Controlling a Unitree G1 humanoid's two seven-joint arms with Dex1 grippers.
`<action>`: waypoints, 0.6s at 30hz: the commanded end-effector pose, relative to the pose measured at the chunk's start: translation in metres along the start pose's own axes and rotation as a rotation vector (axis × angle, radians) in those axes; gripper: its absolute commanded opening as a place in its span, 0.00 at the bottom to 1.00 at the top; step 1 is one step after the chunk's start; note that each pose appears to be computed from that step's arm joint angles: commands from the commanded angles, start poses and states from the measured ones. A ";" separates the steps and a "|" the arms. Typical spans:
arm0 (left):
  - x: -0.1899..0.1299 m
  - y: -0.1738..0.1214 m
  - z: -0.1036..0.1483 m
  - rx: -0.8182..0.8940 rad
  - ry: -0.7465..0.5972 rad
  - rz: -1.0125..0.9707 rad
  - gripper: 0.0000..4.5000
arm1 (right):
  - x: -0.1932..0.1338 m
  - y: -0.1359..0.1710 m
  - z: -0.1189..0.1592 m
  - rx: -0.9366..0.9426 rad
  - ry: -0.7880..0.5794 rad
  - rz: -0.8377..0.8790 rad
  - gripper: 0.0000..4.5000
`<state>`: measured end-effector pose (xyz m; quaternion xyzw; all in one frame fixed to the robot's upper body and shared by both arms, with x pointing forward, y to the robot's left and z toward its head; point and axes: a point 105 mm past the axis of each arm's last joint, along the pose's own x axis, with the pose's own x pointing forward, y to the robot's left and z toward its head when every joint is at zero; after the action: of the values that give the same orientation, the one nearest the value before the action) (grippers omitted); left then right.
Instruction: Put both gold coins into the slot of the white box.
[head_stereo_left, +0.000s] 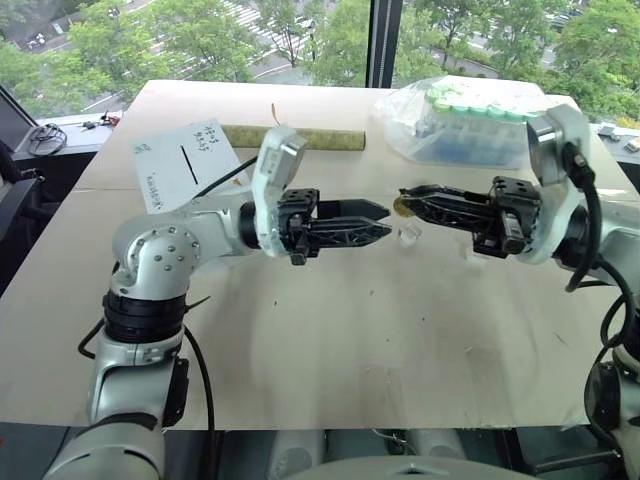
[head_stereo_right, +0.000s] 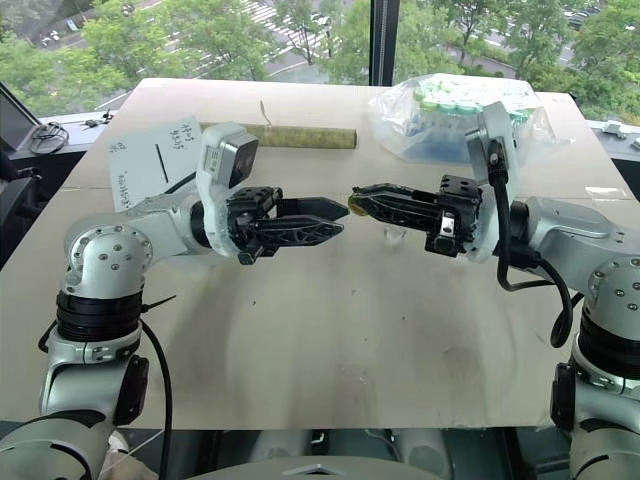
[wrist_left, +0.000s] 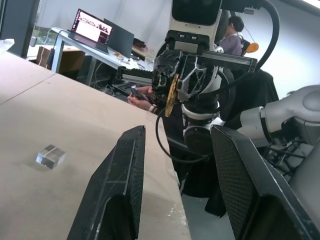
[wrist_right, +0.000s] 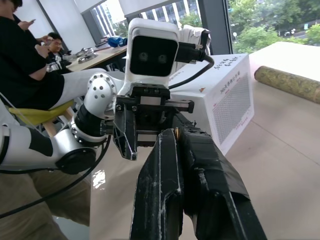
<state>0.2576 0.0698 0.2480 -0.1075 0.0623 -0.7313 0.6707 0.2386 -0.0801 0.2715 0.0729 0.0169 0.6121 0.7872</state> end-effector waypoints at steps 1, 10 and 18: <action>0.003 -0.004 0.006 0.055 0.014 -0.037 0.47 | 0.001 0.010 0.003 -0.031 -0.004 0.038 0.00; 0.005 -0.004 0.010 0.059 0.010 -0.060 0.17 | 0.004 0.013 0.000 -0.036 0.017 0.051 0.00; 0.008 -0.005 0.012 0.066 0.009 -0.074 0.08 | 0.004 0.014 -0.001 -0.039 0.022 0.054 0.00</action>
<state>0.2580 0.0638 0.2519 -0.0956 0.0557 -0.7497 0.6525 0.2329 -0.0737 0.2663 0.0585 0.0302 0.6259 0.7771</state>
